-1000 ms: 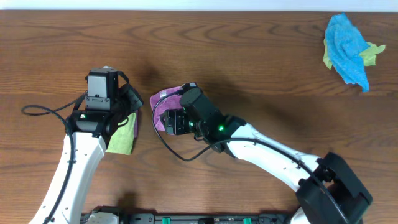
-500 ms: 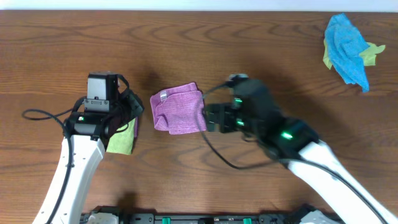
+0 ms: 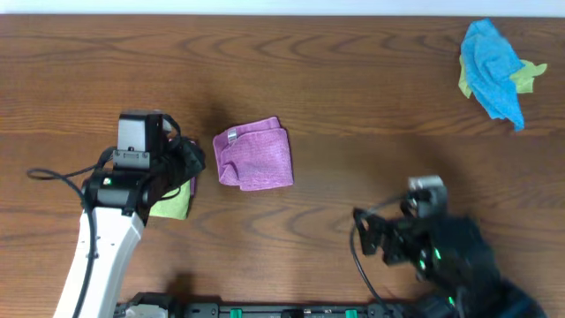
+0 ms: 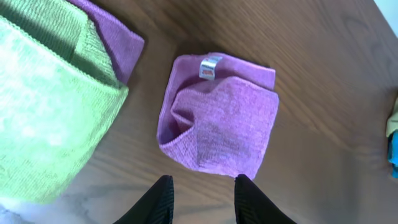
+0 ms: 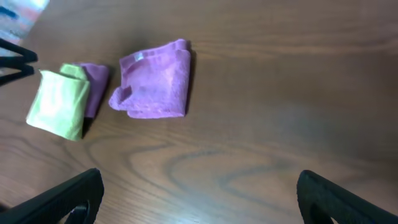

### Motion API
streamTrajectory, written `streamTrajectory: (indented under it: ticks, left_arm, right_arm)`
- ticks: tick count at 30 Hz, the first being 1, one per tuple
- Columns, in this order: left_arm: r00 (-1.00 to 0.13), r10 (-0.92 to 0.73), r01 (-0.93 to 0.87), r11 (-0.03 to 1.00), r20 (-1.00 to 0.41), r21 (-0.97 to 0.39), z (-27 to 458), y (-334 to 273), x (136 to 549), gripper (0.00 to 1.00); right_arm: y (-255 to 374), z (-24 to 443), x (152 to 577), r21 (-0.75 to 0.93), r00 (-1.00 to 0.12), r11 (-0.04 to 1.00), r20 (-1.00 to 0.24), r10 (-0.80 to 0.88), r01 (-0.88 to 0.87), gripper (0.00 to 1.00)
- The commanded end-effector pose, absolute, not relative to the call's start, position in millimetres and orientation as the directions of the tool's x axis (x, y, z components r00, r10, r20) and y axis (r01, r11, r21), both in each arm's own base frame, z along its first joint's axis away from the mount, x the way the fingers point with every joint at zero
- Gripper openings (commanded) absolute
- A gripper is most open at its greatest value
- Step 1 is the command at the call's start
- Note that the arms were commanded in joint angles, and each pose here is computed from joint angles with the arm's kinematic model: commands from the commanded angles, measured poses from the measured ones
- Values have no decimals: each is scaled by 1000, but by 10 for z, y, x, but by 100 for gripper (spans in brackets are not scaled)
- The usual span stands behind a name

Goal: Fold the cloth

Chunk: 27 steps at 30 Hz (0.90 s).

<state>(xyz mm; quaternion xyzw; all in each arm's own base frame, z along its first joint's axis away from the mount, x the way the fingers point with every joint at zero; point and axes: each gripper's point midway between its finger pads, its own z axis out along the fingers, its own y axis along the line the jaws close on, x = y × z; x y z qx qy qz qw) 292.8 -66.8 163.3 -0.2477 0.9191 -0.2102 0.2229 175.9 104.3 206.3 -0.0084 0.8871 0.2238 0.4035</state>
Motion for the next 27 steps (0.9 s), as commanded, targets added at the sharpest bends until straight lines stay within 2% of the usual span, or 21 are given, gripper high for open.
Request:
streamTrajectory:
  ticks: [1, 7, 14, 23, 27]
  left_arm:
    - [-774, -528, -318, 801, -349, -506, 1803, -665, 2907, 33]
    - [-776, -524, -313, 803, -351, -507, 1875, -655, 2761, 33]
    - [-765, -526, -298, 801, -371, -520, 1997, -646, 2626, 33]
    - [-772, -539, -310, 783, -338, -540, 2020, -677, 2483, 33]
    - [-774, -553, -328, 766, -307, -553, 1958, -701, 2436, 29]
  right_arm:
    - [910, 1956, 1656, 445, -625, 880, -738, 255, -166, 99]
    - [711, 1827, 1511, 457, -539, 873, -785, 306, -169, 99]
    - [530, 1830, 1585, 418, -485, 904, -811, 327, -89, 99]
    - [-69, 1890, 1678, 290, -323, 939, -884, 337, 186, 99]
    - [-171, 1875, 1661, 258, -310, 937, -894, 324, 233, 99]
